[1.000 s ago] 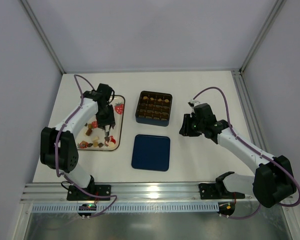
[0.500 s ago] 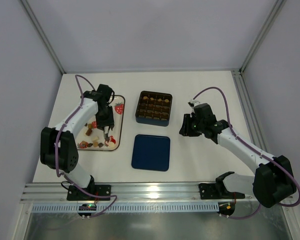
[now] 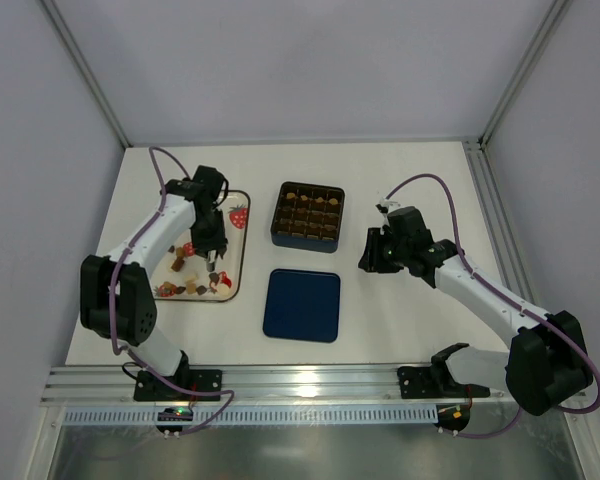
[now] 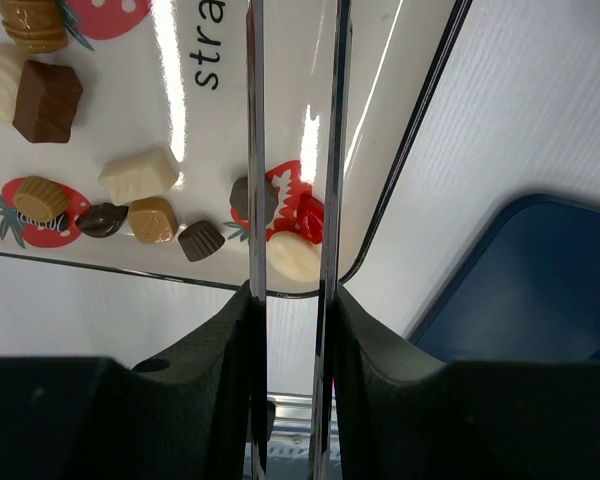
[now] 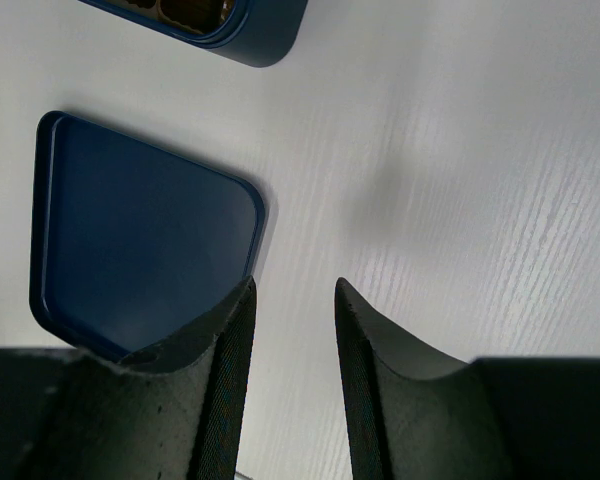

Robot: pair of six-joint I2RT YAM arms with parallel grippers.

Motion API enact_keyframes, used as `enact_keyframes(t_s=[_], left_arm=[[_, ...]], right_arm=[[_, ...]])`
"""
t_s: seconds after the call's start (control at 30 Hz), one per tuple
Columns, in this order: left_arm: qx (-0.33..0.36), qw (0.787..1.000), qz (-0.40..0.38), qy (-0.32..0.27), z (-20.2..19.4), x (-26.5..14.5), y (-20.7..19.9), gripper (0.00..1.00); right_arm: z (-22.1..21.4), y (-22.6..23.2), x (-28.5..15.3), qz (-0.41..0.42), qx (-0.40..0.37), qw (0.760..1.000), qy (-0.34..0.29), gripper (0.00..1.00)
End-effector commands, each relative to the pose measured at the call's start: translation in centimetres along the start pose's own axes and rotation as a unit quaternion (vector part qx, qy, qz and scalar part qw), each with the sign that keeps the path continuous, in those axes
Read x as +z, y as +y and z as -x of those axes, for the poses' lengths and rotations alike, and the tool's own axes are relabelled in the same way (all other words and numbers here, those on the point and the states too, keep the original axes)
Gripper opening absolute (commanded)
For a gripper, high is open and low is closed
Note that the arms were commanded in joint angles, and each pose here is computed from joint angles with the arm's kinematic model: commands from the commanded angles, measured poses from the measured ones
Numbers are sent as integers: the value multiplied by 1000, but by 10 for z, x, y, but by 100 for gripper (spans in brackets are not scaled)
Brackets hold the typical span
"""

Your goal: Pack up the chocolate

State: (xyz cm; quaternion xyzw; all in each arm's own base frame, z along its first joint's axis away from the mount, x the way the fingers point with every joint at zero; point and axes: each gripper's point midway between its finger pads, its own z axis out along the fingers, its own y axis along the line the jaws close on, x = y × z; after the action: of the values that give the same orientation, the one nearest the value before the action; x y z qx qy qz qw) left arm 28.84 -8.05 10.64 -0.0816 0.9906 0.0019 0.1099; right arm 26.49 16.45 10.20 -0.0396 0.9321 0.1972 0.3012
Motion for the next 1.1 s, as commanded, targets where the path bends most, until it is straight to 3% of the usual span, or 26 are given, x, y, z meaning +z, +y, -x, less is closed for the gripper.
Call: enact_keyframes(t_s=[0.0, 0.67, 0.9, 1.07], left_arm=[[0, 999, -6, -44, 16, -27, 2, 26], [10, 997, -15, -76, 22, -60, -4, 26], [33, 994, -28, -100, 32, -82, -35, 26], [69, 988, -56, -123, 38, -104, -89, 26]], right_arm=[[17, 9, -3, 11, -4, 1000, -23, 40], [18, 10, -3, 12, -1, 1000, -25, 40], [20, 10, -5, 9, 0, 1000, -28, 40], [24, 7, -12, -1, -1, 999, -39, 40]])
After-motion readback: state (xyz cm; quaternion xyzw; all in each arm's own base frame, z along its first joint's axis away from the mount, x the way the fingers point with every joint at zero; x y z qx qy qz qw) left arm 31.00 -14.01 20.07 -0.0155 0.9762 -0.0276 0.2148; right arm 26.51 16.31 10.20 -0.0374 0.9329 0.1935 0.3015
